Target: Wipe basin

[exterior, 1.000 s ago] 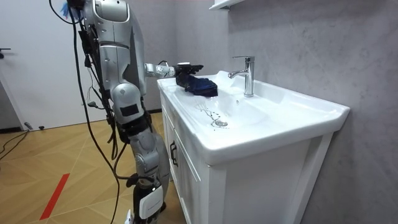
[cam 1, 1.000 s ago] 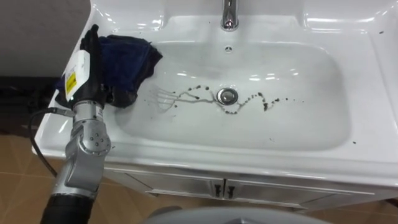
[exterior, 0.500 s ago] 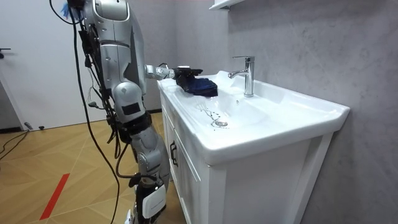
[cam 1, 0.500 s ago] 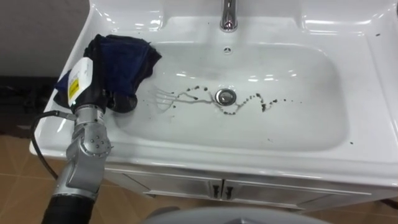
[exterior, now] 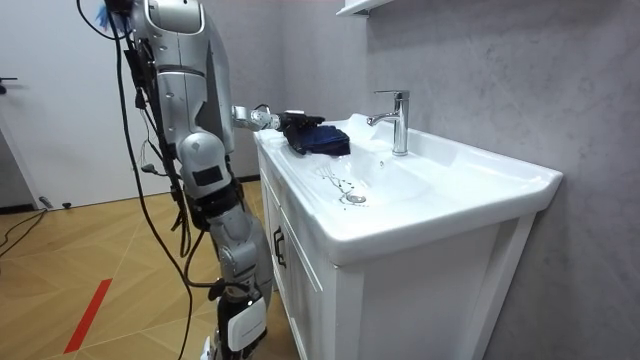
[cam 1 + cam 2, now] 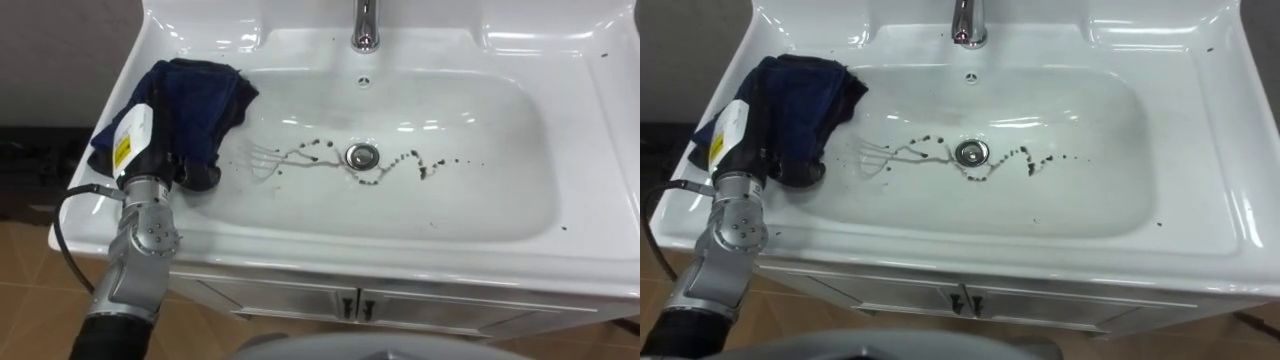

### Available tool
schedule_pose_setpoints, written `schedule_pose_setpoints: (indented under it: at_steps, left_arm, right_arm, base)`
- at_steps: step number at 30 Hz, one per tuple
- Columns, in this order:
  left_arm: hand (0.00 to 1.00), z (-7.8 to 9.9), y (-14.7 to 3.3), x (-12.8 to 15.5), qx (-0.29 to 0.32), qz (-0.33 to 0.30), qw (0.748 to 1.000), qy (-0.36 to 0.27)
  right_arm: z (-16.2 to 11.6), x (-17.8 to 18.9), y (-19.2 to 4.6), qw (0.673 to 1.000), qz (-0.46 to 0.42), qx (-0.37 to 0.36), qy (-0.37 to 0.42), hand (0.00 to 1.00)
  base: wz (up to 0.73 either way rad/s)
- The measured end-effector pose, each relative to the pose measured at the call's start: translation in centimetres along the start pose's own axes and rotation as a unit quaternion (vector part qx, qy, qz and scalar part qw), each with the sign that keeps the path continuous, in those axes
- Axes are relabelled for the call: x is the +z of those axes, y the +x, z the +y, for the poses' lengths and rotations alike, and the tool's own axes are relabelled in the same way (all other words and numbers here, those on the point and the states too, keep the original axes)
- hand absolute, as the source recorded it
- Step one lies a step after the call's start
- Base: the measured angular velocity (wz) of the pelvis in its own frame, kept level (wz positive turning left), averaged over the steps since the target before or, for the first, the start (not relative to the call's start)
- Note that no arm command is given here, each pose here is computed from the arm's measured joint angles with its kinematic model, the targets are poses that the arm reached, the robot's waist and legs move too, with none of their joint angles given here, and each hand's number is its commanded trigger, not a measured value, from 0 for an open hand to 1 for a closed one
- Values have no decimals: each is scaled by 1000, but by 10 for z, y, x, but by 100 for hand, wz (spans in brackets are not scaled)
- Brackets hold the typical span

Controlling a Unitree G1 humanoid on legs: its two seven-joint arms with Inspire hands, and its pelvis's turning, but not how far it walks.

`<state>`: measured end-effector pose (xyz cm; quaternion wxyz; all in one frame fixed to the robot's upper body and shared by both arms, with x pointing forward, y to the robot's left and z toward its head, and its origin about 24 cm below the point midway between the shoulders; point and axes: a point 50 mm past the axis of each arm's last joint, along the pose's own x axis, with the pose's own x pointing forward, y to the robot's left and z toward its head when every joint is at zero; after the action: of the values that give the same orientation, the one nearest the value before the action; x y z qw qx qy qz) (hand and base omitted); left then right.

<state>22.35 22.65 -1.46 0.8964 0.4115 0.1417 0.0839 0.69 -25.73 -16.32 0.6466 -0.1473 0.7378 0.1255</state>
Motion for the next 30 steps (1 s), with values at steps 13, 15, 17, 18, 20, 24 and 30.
schedule_pose_setpoints:
  at_steps: [13,15,17,18,20,24,30]
  left_arm:
    - [0,1,1,0,2,0,1000,-1]
    - [0,1,1,0,3,0,1000,-1]
    - [0,2,2,1,5,-1,1000,-2]
    - [0,3,4,2,6,-2,1000,-2]
    - [0,3,6,4,7,-3,1000,-2]
    - [0,1,15,-1,8,16,1000,5]
    - [0,-1,17,-7,9,31,999,8]
  right_arm:
    - [0,-1,0,1000,0,-4,0,0]
    - [1,-1,0,1000,0,-3,1,0]
    - [2,-3,1,1000,3,-2,1,0]
    - [2,-5,1,1000,4,-1,3,0]
    - [2,-6,1,1000,5,0,4,0]
    - [2,-6,1,1000,9,-1,6,0]
    - [2,-6,0,1000,12,-2,7,0]
  base:
    - [0]
    - [0]
    - [0]
    - [0]
    - [0]
    - [-5]
    - [-7]
